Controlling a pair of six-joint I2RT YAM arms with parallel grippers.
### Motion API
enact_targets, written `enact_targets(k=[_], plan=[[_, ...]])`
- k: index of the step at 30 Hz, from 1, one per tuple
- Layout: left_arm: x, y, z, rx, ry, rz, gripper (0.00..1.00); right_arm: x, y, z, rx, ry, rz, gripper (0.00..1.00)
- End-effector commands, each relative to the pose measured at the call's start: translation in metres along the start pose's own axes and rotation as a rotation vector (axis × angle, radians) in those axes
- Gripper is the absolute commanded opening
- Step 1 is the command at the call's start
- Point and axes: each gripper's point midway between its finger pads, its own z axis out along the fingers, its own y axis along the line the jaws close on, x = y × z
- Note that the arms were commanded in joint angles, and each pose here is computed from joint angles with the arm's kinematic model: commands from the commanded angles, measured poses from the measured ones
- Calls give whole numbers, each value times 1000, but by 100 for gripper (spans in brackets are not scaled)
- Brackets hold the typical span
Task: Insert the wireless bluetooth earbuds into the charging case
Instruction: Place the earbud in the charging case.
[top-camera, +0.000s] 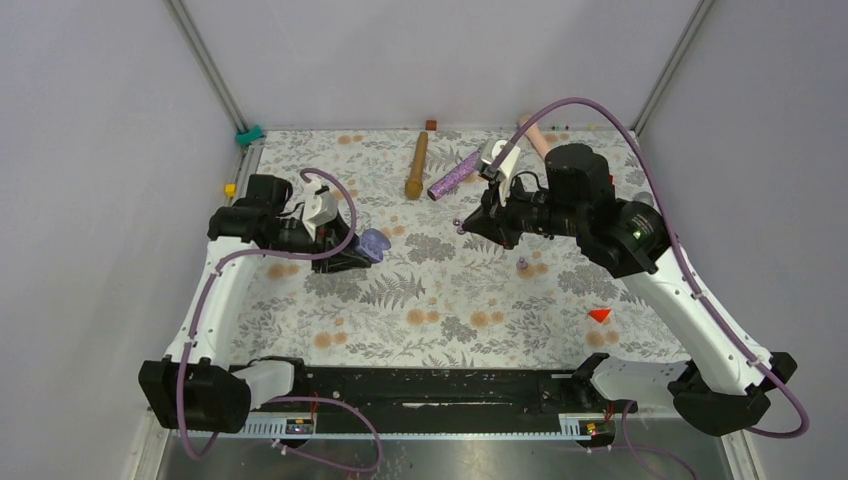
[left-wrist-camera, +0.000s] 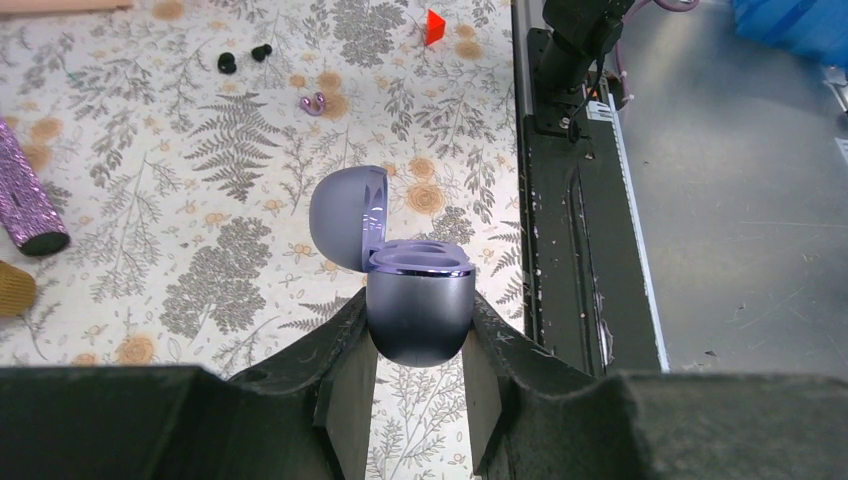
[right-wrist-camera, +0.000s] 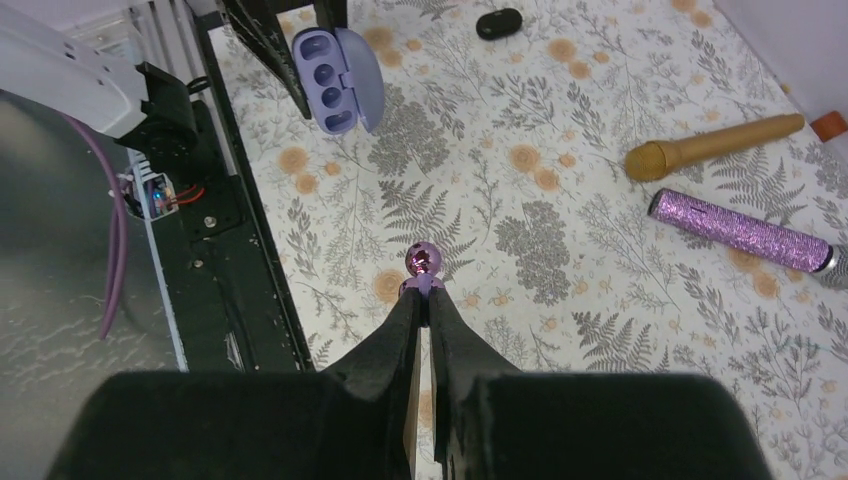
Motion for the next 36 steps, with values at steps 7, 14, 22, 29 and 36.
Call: enact_targets(k=[7, 14, 22, 29, 36], plan=[[-33, 11, -2, 7, -37, 98, 0, -27, 28, -2, -133, -80, 9, 8], [-39, -9, 7, 84, -93, 146, 0, -23, 46, 15, -205, -52, 33, 8], [-31, -18, 11, 111, -113, 150, 0, -33, 48, 25, -212, -42, 14, 10], [-15, -6, 15, 113, -94, 79, 0, -25, 62, 53, -256, 35, -13, 11], [-10, -2, 11, 76, -16, 51, 0, -27, 66, 48, -244, 38, -26, 11]])
